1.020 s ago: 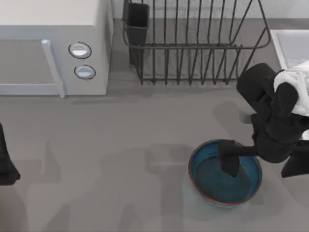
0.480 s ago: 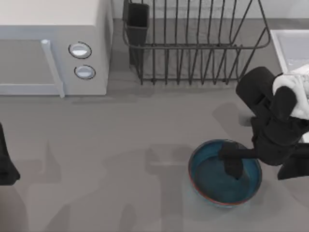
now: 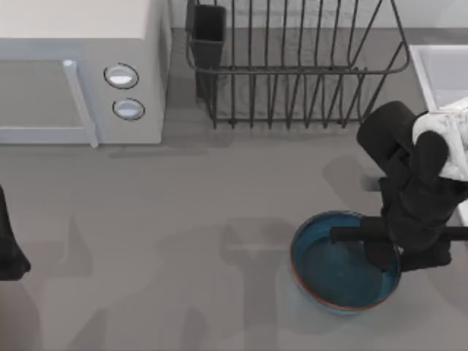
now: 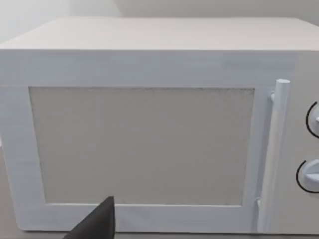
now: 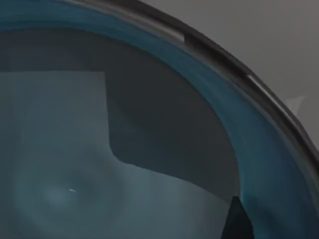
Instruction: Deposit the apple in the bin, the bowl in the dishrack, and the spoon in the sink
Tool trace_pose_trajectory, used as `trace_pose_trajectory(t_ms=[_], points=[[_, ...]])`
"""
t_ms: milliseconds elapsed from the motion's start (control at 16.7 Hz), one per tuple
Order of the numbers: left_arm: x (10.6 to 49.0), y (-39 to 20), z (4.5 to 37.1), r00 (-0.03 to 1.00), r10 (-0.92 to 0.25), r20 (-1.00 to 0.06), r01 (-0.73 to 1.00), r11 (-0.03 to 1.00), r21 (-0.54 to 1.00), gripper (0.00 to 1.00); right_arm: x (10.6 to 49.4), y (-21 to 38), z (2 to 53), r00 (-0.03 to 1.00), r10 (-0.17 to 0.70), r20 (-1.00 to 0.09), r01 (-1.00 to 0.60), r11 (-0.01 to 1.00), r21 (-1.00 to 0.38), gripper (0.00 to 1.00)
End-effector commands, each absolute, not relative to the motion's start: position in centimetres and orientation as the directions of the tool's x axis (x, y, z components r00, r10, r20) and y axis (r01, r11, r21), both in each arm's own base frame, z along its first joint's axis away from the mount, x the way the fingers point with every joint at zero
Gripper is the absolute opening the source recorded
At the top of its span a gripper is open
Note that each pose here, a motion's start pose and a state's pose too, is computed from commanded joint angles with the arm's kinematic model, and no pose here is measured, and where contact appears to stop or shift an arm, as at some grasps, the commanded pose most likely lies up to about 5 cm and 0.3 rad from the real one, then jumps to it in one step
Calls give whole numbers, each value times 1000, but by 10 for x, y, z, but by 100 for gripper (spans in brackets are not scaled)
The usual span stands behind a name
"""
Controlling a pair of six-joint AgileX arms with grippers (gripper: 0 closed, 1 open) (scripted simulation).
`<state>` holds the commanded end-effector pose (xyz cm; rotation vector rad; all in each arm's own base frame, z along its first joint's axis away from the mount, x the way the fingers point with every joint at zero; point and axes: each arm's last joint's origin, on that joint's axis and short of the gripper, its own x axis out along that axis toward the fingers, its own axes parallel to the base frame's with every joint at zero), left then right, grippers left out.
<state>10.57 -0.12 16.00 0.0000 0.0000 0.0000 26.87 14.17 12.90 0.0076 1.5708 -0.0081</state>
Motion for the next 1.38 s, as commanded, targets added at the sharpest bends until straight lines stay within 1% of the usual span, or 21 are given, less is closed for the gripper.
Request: trace_pose_trajectory(t_ms=[60, 120, 720, 900, 1080, 1200, 1380], points=[[106, -1, 160, 1000, 0, 0, 0, 1000, 0, 100, 269, 142, 129, 0, 0, -1000, 10, 1000, 0, 2], [106, -1, 160, 1000, 0, 0, 0, 1000, 0, 100, 269, 142, 129, 0, 0, -1000, 10, 1000, 0, 0], [106, -1, 160, 1000, 0, 0, 0, 1000, 0, 100, 270, 143, 134, 5, 1, -1000, 11, 1000, 1, 0], [106, -1, 160, 1000, 0, 0, 0, 1000, 0, 100, 274, 144, 160, 7, 2, -1000, 16, 1000, 3, 0], [106, -1, 160, 1000, 0, 0, 0, 1000, 0, 100, 272, 143, 195, -18, -11, -1000, 15, 1000, -11, 0], [106, -1, 160, 1000, 0, 0, 0, 1000, 0, 100, 270, 142, 217, -11, -7, -1000, 12, 1000, -7, 0], [106, -1, 160, 1000, 0, 0, 0, 1000, 0, 100, 269, 142, 230, 2, 0, -1000, 11, 1000, 0, 0]])
